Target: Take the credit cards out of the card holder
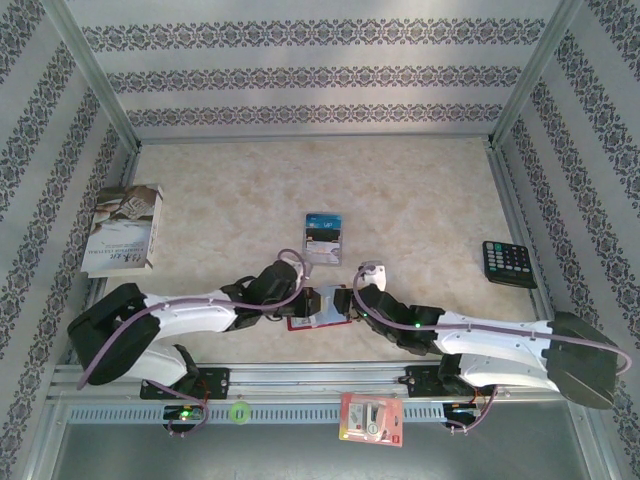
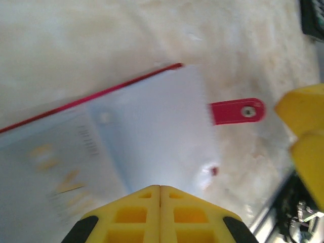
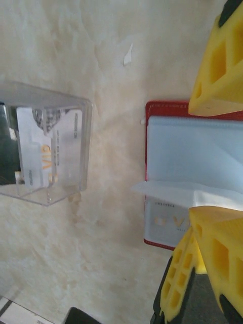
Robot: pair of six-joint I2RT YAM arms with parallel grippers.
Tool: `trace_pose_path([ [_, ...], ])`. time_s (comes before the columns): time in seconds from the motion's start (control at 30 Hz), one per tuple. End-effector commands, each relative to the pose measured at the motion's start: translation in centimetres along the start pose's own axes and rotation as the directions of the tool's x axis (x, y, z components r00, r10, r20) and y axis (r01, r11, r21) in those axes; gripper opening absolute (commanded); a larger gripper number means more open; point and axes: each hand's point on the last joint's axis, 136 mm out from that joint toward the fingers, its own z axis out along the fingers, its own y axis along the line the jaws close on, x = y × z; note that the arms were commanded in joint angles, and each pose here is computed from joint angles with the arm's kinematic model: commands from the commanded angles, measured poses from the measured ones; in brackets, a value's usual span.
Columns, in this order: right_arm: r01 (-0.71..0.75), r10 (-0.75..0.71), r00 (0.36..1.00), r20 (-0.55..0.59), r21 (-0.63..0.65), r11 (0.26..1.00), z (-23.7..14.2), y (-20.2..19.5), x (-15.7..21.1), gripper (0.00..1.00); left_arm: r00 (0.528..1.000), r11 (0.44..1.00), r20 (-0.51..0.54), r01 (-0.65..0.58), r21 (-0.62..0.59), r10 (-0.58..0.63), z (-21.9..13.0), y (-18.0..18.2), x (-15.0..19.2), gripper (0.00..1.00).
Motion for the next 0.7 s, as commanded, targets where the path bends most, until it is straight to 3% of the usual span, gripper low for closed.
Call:
trace_pose_path([
  [0.0,-0.012,0.010,0.999,0.041,0.048,0.999,-0.9,-1.4,-0.5,0.50,0.992,0.998,-0.117,-0.049,0.026,0.052,2.0,-1.6,2.1,0.11],
  [0.1,-0.013,0.011,0.999,0.038,0.069,0.998,-1.3,-3.0,0.2,0.50,0.976,0.997,-0.206,-0.058,0.042,0.065,3.9,-2.3,3.5,0.12],
  [0.2,-0.022,0.019,0.999,0.048,0.067,0.997,-1.7,-3.4,0.0,0.50,0.970,0.994,-0.231,-0.061,0.095,0.082,4.3,-3.6,3.6,0.14],
  [0.4,-0.028,0.027,0.999,0.018,0.037,0.999,-1.5,-3.0,0.0,0.47,0.993,0.980,-0.061,-0.093,0.175,0.105,0.7,-6.0,0.9,0.27],
  [0.47,-0.008,0.008,1.000,-0.012,-0.006,1.000,-1.2,-1.9,-0.1,0.37,0.995,0.986,0.021,-0.097,0.132,0.095,-1.3,-5.2,-0.3,0.28],
  [0.57,0.054,-0.062,0.995,-0.075,-0.105,0.993,-0.8,1.3,-0.4,0.23,0.990,0.997,0.114,-0.078,-0.025,0.080,-4.4,-1.4,-1.7,0.28],
  [0.67,0.090,-0.119,0.981,-0.155,-0.179,0.980,0.1,3.9,0.3,0.19,0.986,0.990,0.153,-0.040,-0.136,0.061,-6.5,2.4,-1.7,0.29],
])
